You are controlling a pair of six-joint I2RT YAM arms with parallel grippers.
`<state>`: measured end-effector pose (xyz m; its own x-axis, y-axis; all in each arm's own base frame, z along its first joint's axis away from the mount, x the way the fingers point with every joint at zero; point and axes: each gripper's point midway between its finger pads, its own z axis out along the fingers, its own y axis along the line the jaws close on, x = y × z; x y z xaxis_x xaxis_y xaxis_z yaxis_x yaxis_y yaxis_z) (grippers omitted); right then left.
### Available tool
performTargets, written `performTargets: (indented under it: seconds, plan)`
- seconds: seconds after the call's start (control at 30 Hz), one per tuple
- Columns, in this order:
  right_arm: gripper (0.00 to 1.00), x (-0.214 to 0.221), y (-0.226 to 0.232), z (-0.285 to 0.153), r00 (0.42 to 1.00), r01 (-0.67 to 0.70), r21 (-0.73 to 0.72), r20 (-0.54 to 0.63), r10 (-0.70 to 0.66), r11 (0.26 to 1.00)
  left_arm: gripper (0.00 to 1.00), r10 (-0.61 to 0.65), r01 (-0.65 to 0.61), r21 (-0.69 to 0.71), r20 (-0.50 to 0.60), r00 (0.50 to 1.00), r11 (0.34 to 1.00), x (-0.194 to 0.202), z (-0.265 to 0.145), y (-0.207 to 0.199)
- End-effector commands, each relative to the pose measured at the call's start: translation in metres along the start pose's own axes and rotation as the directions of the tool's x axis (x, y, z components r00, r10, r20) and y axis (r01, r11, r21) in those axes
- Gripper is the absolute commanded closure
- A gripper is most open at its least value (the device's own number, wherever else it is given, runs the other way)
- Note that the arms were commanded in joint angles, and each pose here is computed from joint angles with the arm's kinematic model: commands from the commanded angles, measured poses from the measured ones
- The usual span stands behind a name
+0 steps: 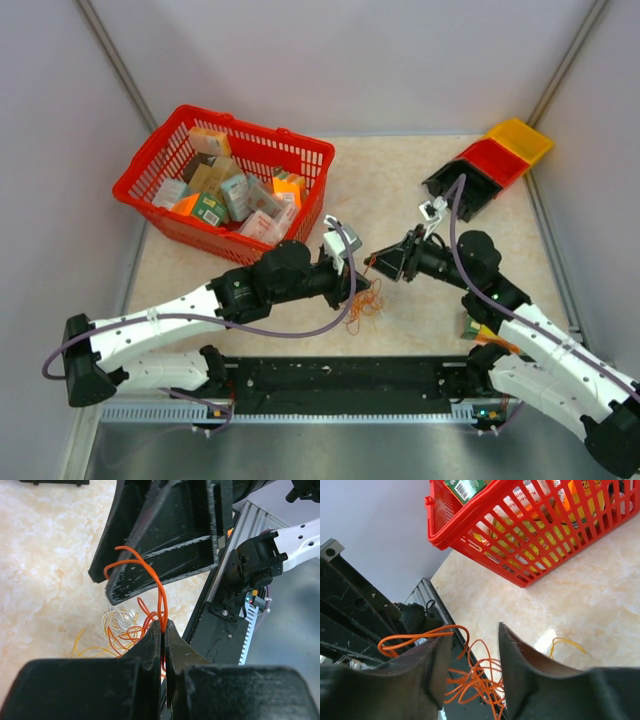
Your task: Untangle the cables
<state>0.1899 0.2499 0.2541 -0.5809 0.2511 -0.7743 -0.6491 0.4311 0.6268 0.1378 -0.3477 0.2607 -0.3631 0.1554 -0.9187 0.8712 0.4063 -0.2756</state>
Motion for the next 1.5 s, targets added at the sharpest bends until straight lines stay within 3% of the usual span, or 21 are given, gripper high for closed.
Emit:
performTargets:
  seconds: [0.0,0.07,0.13,0.17,0.23,0.27,0.3,0.43,0.6,0.7,0.87,0.97,1.07,1.17,1.27,1.37,1.47]
  plan:
    - [0.68,-0.021,0.017,0.011,0.998,0.04,-0.087,0.061,-0.034,0.995,1.0,-0.005,0.002,0.036,0.071,0.997,0.999,-0.024,0.003,-0.009]
    - [0.95,-0.03,0.015,0.014,0.997,0.027,-0.058,0.077,-0.023,0.998,1.0,-0.008,0.009,-0.008,0.08,0.997,1.0,-0.024,0.003,-0.001]
    - [1.0,-0.046,0.012,0.013,0.995,0.027,0.02,0.098,-0.029,0.999,0.98,-0.031,0.043,-0.12,0.1,0.995,0.992,-0.025,0.001,0.019]
    - [1.0,-0.063,0.017,0.01,0.991,0.038,0.049,0.123,-0.044,0.998,0.84,-0.061,0.081,-0.195,0.11,0.992,0.978,-0.022,-0.002,0.032]
    - [1.0,-0.087,0.024,0.002,0.985,0.051,0.109,0.156,-0.068,0.993,0.46,-0.101,0.135,-0.28,0.132,0.986,0.951,-0.017,-0.005,0.05]
    - [1.0,-0.101,0.033,-0.003,0.982,0.06,0.119,0.173,-0.08,0.991,0.32,-0.115,0.148,-0.273,0.133,0.984,0.951,-0.013,-0.003,0.052]
    - [1.0,-0.111,0.04,-0.007,0.978,0.068,0.124,0.188,-0.091,0.99,0.26,-0.124,0.151,-0.242,0.125,0.984,0.958,-0.01,0.0,0.049]
    - [1.0,-0.156,0.083,-0.028,0.958,0.112,0.099,0.254,-0.134,0.989,0.13,-0.134,0.15,-0.196,0.093,0.987,0.969,0.003,0.008,0.044]
    - [1.0,-0.196,0.133,-0.047,0.936,0.147,0.016,0.321,-0.145,0.989,0.11,-0.141,0.15,-0.134,0.079,0.987,0.979,0.016,0.024,0.038]
    - [1.0,-0.218,0.163,-0.057,0.923,0.153,-0.049,0.364,-0.125,0.987,0.11,-0.153,0.158,-0.088,0.059,0.986,0.983,0.026,0.04,0.033]
    - [1.0,-0.249,0.217,-0.086,0.89,0.173,-0.187,0.45,-0.073,0.967,0.16,-0.214,0.221,-0.185,0.053,0.975,0.958,0.038,0.071,0.054]
    - [1.0,-0.258,0.233,-0.098,0.878,0.179,-0.225,0.476,-0.052,0.958,0.2,-0.228,0.237,-0.157,0.072,0.971,0.959,0.034,0.086,0.052]
    - [1.0,-0.262,0.236,-0.099,0.874,0.18,-0.224,0.483,-0.051,0.958,0.37,-0.224,0.229,-0.037,0.105,0.969,0.973,0.02,0.095,0.033]
    - [1.0,-0.265,0.235,-0.096,0.874,0.182,-0.212,0.483,-0.059,0.96,0.67,-0.223,0.226,-0.01,0.115,0.968,0.974,0.017,0.099,0.029]
    - [1.0,-0.275,0.235,-0.097,0.858,0.201,-0.183,0.507,-0.083,0.962,1.0,-0.261,0.27,-0.092,0.097,0.96,0.959,0.029,0.096,0.044]
    - [1.0,-0.287,0.23,-0.101,0.835,0.237,-0.091,0.529,-0.155,0.967,1.0,-0.271,0.294,-0.264,0.121,0.955,0.919,0.039,0.078,0.078]
    - [1.0,-0.304,0.208,-0.118,0.78,0.26,0.127,0.556,-0.286,0.957,1.0,-0.224,0.268,-0.361,0.161,0.961,0.893,0.039,0.047,0.096]
